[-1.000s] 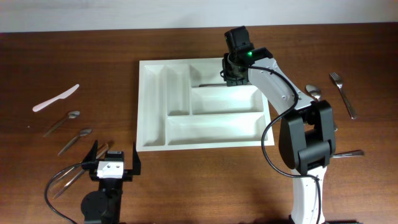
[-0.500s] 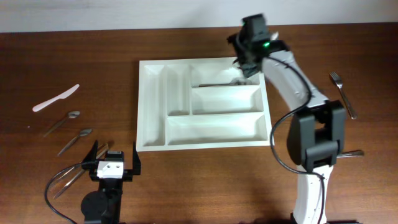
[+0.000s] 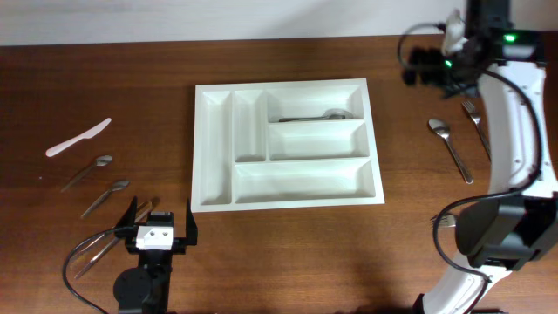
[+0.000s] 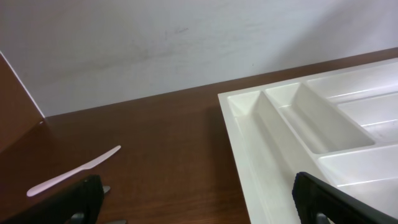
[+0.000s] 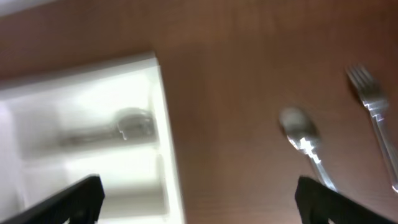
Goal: Pack container
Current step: 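Move the right gripper back over the second silver spoon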
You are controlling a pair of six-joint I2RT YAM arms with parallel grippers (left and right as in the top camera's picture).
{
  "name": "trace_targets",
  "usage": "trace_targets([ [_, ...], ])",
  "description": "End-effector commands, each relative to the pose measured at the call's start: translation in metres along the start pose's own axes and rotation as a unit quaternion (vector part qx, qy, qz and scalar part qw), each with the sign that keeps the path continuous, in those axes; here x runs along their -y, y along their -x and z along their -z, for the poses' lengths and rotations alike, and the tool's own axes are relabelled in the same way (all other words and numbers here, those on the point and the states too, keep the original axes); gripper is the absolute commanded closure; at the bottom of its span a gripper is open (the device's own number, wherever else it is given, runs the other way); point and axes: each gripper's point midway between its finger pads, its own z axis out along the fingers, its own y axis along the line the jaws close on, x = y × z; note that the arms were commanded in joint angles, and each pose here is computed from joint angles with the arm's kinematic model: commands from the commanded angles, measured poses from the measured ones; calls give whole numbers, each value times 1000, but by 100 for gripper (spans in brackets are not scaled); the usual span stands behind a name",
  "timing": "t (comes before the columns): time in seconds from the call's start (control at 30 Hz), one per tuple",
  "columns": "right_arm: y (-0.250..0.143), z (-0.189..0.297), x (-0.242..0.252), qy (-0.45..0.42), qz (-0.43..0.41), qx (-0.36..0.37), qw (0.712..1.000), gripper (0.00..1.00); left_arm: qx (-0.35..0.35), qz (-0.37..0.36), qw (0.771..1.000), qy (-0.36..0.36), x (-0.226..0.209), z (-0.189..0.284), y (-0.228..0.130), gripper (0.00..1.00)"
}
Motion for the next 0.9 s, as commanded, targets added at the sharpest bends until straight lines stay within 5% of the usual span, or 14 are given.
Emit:
trace_targets([
  [0.0, -18, -5, 7, 23, 144, -38, 989, 1, 1, -8, 1000, 0, 1, 0, -1, 1],
  [0.13, -24, -13, 36, -18, 157, -66, 985, 6, 1, -8, 1000, 0, 1, 0, -1, 1],
  [0.23, -20, -21, 67, -79, 170, -75, 979, 20, 1, -8, 1000, 0, 1, 0, -1, 1],
  [0.3, -18, -26, 76, -84, 167, -75, 979, 16, 1, -8, 1000, 0, 1, 0, -1, 1],
  [0.37, -19, -32, 81, -85, 163, -79, 980, 1, 1, -8, 1000, 0, 1, 0, -1, 1],
  [0.87, -52, -75, 115, -57, 202, -166, 964, 1, 1, -8, 1000, 0, 1, 0, -1, 1],
])
